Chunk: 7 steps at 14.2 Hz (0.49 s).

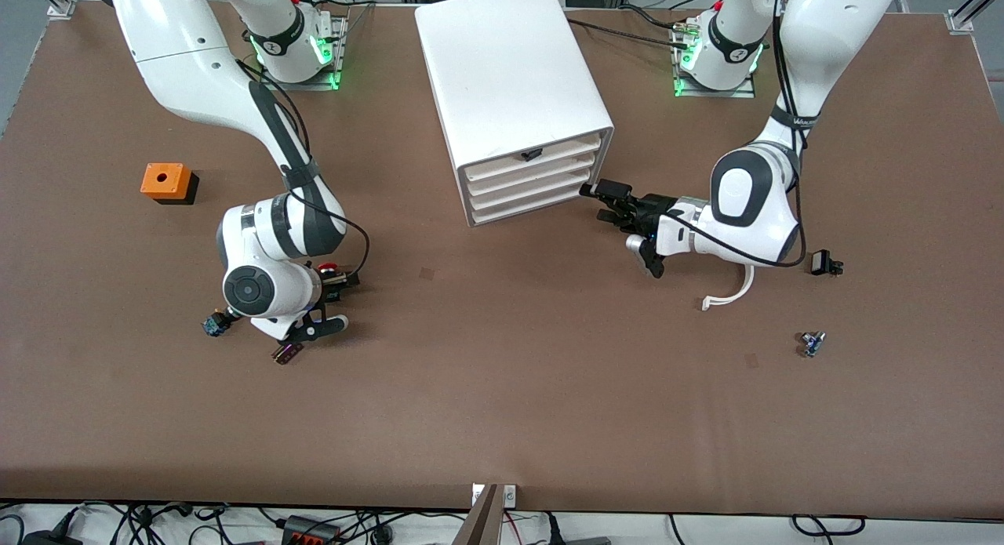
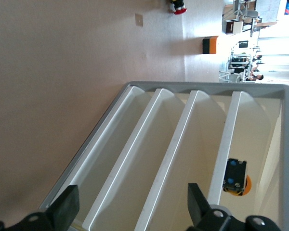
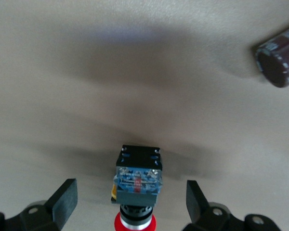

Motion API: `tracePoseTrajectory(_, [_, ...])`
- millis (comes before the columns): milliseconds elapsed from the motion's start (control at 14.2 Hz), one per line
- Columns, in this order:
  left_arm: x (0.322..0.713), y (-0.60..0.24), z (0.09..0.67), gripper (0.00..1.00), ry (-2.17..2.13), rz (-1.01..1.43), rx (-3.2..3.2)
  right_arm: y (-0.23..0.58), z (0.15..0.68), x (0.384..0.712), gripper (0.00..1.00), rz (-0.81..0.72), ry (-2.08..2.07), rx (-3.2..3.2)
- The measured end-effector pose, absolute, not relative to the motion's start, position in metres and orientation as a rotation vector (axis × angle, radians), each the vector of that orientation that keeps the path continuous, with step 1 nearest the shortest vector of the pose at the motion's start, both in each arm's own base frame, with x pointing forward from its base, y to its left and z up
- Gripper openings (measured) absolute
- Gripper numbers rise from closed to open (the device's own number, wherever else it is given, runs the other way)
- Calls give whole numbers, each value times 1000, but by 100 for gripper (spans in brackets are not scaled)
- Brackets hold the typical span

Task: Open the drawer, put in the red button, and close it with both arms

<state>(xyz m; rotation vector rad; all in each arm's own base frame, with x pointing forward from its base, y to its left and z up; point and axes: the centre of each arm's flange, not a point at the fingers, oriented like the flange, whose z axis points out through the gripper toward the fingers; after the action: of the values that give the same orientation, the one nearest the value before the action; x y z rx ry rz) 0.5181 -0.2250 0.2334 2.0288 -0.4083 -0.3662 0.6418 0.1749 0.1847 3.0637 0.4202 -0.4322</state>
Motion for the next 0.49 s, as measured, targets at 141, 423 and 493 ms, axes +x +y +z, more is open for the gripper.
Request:
tracePoseTrajectory(141, [502, -238, 217, 98, -385, -416, 1971, 174, 180, 641, 100, -445, 419, 3061])
tracePoseTrajectory(423, [482, -272, 199, 94, -391, -473, 1900, 172, 174, 638, 93, -466, 415, 3056])
tracePoseTrajectory(493, [480, -274, 199, 92, -403, -478, 1886, 172, 174, 637, 93, -467, 414, 3056])
